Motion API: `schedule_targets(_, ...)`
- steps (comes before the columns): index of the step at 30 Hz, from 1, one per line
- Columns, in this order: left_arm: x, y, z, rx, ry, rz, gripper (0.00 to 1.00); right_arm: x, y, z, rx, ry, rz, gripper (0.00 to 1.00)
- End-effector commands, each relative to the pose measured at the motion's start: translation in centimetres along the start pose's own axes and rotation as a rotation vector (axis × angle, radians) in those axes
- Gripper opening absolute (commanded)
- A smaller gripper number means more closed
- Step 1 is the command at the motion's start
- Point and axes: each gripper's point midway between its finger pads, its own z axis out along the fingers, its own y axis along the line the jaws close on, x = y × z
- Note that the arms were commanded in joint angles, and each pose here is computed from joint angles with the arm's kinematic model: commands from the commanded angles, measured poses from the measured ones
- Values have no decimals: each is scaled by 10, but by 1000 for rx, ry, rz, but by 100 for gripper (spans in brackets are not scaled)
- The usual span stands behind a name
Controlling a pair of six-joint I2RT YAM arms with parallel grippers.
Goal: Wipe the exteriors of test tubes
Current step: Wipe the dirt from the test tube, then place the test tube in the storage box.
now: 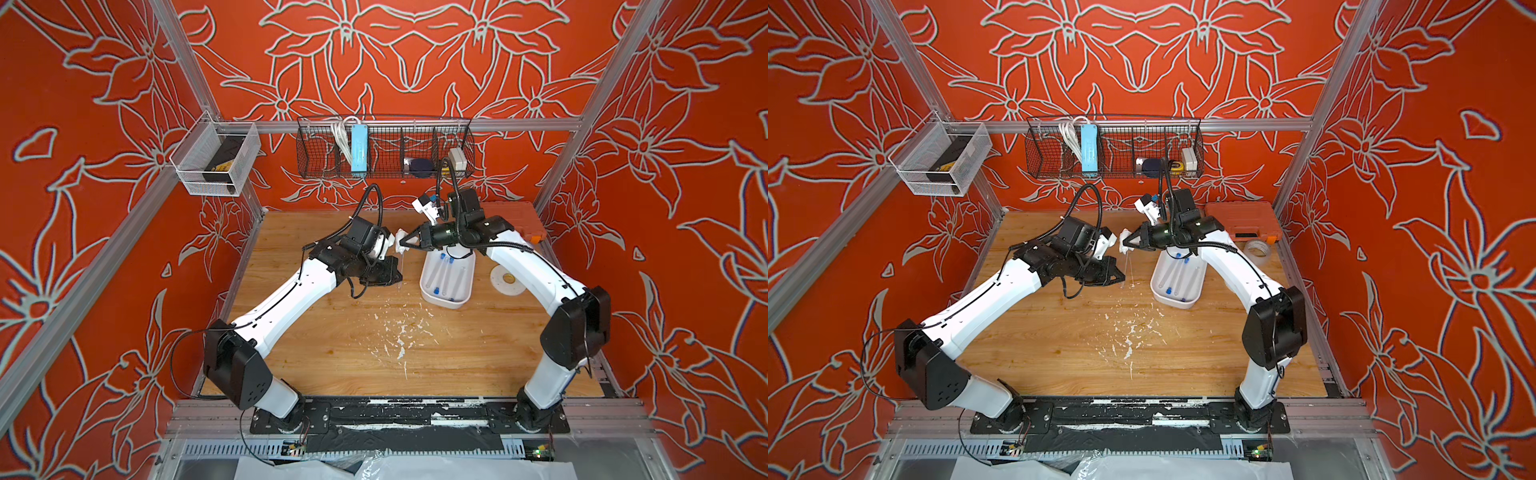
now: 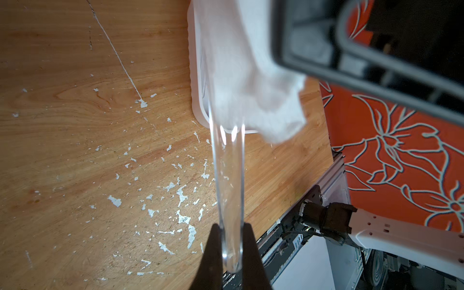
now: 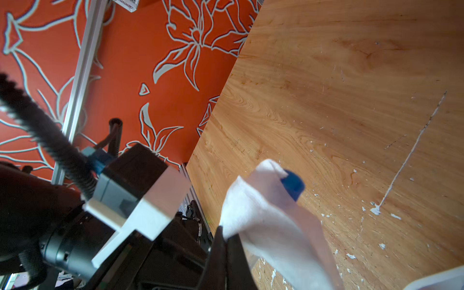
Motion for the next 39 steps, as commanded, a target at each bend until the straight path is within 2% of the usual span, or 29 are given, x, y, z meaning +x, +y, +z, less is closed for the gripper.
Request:
schedule_targets(1, 2, -10, -11, 38, -17, 6, 0, -28, -1, -11, -33, -61, -8, 0)
schedule_targets(6, 3, -8, -9, 34, -8, 6, 0, -55, -19, -41, -6, -144, 13, 0)
schedule_targets(11, -5, -8, 8, 30, 16, 16, 1, -64, -46, -85, 77, -223, 60, 0)
schedule_targets(17, -26, -29, 62, 24, 76, 86, 1, -35, -85, -127, 270, -290, 157, 0)
schedule_targets(24, -46, -56, 151, 21, 134, 138, 0, 7, -124, -170, 465, -359, 289, 0)
schedule_targets(29, -47, -37, 203, -15, 158, 80, 0, 25, -134, -195, 512, -387, 344, 0)
schedule_targets(33, -35, -16, 233, -67, 186, 55, 2, 36, -136, -200, 513, -388, 372, 0)
schedule_targets(37, -30, -3, 250, -94, 187, 41, 5, 44, -138, -195, 490, -393, 404, 0)
schedule_targets(39, -33, -1, 253, -111, 178, 47, 10, 47, -139, -195, 492, -390, 412, 0)
